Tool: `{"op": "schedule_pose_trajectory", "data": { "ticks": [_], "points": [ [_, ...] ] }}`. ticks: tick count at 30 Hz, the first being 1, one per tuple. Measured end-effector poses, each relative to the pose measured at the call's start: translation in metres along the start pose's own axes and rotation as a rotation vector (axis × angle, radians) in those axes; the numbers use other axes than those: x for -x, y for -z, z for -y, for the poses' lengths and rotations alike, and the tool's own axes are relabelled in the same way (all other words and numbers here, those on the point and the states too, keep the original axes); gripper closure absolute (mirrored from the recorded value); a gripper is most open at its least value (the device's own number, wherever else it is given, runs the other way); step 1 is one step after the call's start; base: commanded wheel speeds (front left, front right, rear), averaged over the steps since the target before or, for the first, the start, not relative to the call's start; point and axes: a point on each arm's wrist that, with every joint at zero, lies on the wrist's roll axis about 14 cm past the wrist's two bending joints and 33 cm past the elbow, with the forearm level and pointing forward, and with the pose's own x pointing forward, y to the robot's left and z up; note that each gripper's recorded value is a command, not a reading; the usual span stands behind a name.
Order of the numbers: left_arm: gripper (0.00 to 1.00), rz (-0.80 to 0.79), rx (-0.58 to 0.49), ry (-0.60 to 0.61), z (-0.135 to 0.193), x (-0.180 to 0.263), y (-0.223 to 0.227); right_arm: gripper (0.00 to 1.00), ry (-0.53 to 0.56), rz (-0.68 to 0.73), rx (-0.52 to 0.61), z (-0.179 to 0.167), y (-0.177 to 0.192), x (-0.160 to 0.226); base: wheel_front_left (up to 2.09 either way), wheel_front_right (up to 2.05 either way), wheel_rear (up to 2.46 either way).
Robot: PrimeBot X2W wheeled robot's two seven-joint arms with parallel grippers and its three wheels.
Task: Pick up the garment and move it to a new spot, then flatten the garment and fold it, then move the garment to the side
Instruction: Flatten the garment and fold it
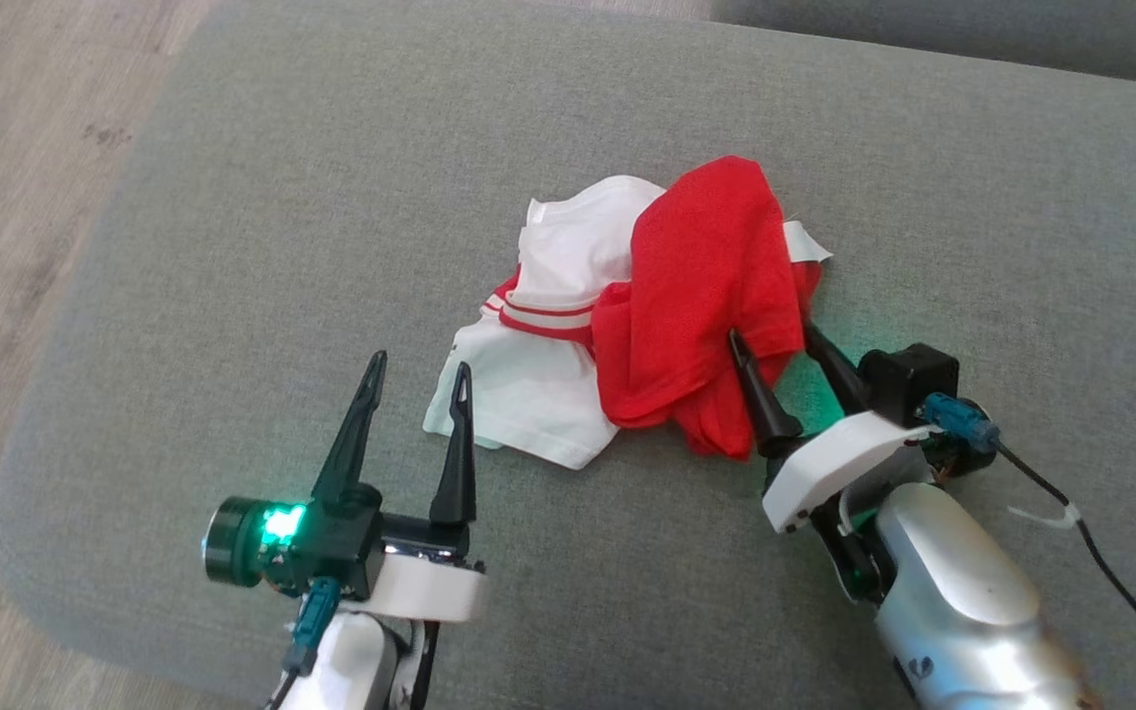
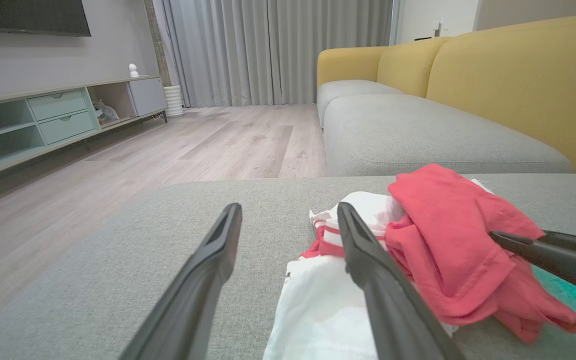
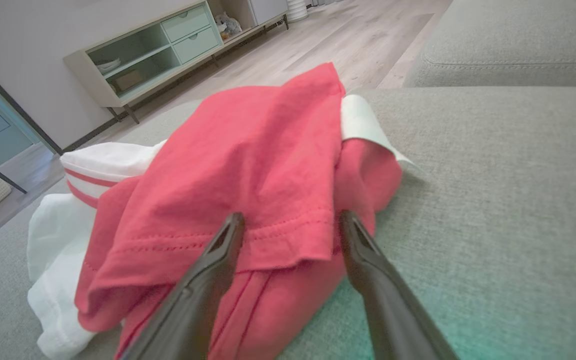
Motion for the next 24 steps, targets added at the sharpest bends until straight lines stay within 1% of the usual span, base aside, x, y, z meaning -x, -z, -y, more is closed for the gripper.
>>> {"op": "schedule_pose_trajectory", "data": {
  "ticks": [1,2,5,11,16,19,24],
  "points": [
    [0.00,-0.001,0.000,0.000,0.000,0.000,0.000,0.62,-0.001,-0.002,-0.003,0.000,0.001,0.000,0.00,0.00,0.00],
    [0.00,0.000,0.001,0.000,0.000,0.000,0.000,1.00,-0.003,-0.002,-0.005,-0.001,0.001,0.000,0.00,0.00,0.00],
    [0.00,-0.002,-0.005,0.008,0.002,-0.001,0.001,1.00,-0.004,0.009,-0.010,-0.002,0.000,0.002,0.00,0.00,0.00],
    [0.00,0.008,-0.003,0.037,0.010,-0.002,-0.002,1.00,0.023,0.058,-0.007,0.005,-0.014,0.009,0.00,0.00,0.00],
    [0.00,0.034,0.004,0.063,0.019,-0.003,-0.010,1.00,0.081,0.168,0.007,0.022,-0.051,0.022,0.00,0.00,0.00],
    [0.00,0.050,0.010,0.085,0.024,-0.003,-0.015,1.00,0.128,0.230,0.046,0.043,-0.078,0.036,0.00,0.00,0.00],
    [0.00,0.073,0.017,0.111,0.033,-0.006,-0.022,1.00,0.275,0.225,0.187,0.110,-0.109,0.074,0.00,0.00,0.00]
  ]
}}
